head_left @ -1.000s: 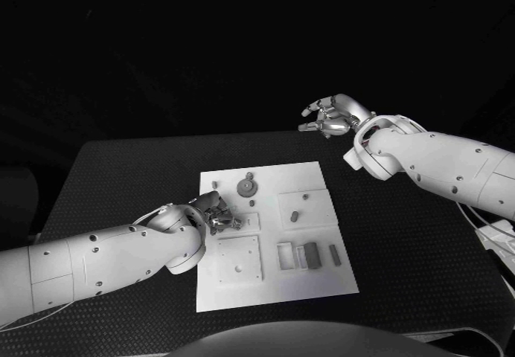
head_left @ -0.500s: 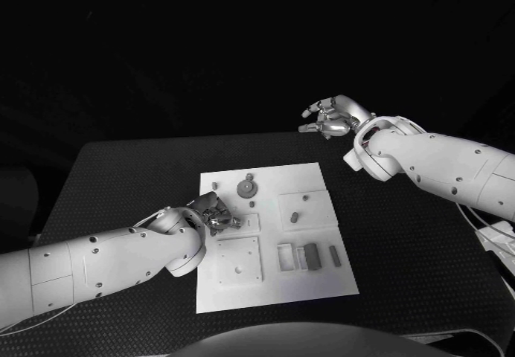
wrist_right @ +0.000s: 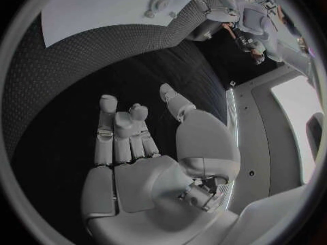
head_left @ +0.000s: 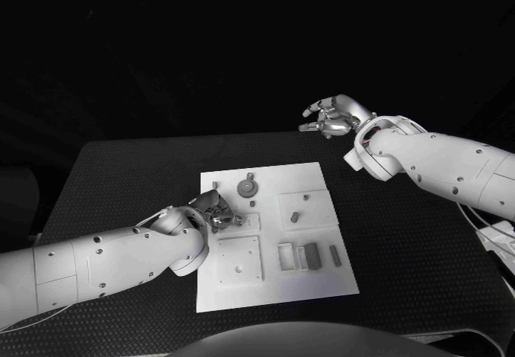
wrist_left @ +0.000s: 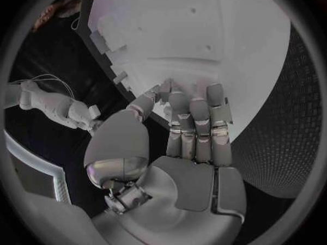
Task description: Assemble the parts on the task board
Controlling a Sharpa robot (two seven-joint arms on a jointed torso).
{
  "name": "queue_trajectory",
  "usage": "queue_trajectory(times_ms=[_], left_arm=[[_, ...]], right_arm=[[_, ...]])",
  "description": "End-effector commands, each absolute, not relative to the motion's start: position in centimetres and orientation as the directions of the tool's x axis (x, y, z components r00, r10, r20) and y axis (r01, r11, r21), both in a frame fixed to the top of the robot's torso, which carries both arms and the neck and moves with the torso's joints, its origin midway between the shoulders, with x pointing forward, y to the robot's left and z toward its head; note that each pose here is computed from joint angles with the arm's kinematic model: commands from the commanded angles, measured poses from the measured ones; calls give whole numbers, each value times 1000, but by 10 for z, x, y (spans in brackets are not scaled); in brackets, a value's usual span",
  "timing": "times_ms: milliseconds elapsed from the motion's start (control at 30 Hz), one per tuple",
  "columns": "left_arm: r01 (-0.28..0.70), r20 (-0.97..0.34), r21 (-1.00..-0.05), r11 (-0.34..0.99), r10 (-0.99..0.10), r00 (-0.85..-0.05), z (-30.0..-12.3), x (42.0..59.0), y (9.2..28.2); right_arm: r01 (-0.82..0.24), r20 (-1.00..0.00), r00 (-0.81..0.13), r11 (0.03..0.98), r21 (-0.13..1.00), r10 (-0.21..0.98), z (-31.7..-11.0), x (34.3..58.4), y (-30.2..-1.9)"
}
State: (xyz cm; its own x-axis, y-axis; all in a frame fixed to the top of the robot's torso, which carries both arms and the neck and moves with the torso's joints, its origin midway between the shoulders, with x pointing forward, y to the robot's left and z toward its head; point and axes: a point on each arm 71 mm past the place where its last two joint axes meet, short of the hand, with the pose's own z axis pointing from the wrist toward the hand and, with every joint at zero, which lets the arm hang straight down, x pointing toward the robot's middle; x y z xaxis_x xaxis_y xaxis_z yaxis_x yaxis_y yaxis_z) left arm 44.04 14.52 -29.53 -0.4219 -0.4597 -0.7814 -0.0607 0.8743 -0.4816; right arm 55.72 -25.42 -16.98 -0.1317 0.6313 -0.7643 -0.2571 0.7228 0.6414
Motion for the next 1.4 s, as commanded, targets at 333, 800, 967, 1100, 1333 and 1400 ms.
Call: queue_trajectory(times_ms=[333,800,967,1100,1333,1400], left_arm=[[-27,-827,-436,900,-412,-382,-292,442,141],[-26,-815,-419,907,-389,-430,-296,440,139],[-24,-815,-418,908,-387,-432,-296,441,138],[-22,-817,-415,910,-383,-431,-296,441,137],[-18,-819,-403,915,-370,-438,-297,441,138],[-15,-821,-399,917,-364,-440,-297,441,138]], right_arm=[[-263,-762,-140,719,644,632,-170,557,-253],[-264,-762,-141,718,644,632,-170,557,-253],[-264,-762,-141,718,644,632,-170,556,-253],[-264,-762,-141,718,644,632,-170,556,-253],[-263,-762,-141,718,644,632,-170,556,-253],[-264,-762,-142,718,644,632,-170,556,-253]])
